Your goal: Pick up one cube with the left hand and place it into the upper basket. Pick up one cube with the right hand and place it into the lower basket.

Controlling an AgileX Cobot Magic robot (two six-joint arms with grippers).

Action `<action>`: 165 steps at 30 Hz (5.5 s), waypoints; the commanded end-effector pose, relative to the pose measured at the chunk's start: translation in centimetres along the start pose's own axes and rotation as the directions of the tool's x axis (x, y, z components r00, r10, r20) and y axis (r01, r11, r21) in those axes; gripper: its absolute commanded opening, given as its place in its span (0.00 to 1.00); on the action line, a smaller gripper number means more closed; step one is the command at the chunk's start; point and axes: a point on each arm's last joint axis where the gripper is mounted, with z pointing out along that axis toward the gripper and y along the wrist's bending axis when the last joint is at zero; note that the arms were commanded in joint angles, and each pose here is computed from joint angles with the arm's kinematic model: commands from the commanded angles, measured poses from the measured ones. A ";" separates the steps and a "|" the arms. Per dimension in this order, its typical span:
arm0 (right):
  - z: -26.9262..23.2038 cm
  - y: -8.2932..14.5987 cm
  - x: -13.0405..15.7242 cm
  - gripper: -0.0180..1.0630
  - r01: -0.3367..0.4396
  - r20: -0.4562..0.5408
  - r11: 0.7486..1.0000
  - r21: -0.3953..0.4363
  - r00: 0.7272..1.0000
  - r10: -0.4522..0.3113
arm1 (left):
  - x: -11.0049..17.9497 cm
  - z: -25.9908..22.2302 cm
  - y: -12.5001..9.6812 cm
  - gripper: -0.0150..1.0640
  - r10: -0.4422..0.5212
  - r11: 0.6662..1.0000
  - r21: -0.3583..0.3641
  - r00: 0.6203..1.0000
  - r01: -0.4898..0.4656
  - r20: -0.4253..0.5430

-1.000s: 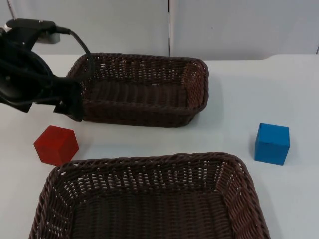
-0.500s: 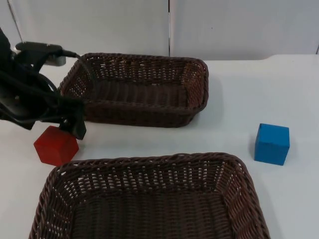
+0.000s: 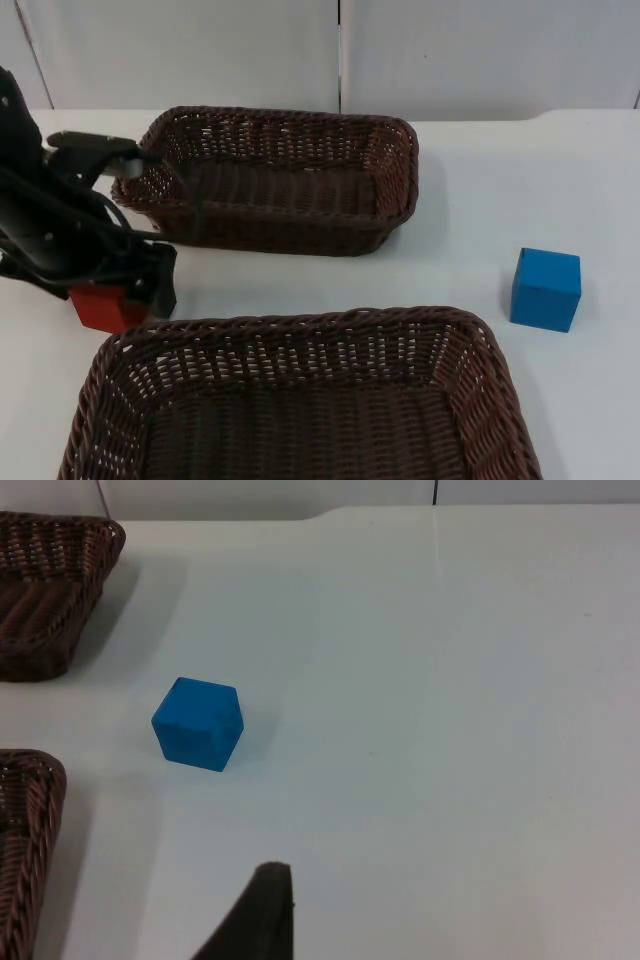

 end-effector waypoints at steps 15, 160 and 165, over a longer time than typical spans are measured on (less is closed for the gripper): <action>0.0 0.0 0.0 0.99 -0.004 0.003 1.000 0.005 1.000 0.004 | -0.4 0.0 -0.1 0.82 -0.007 1.000 -0.006 1.000 0.008 0.024; 0.0 0.0 0.0 0.99 -0.005 0.003 1.000 0.004 1.000 0.005 | -15.3 1.5 -4.7 0.01 0.032 0.984 0.159 0.960 -0.079 0.279; 0.0 0.0 0.0 0.99 -0.005 0.003 1.000 0.004 1.000 0.005 | -15.0 2.3 -4.7 0.01 0.031 0.984 0.163 0.966 -0.075 0.258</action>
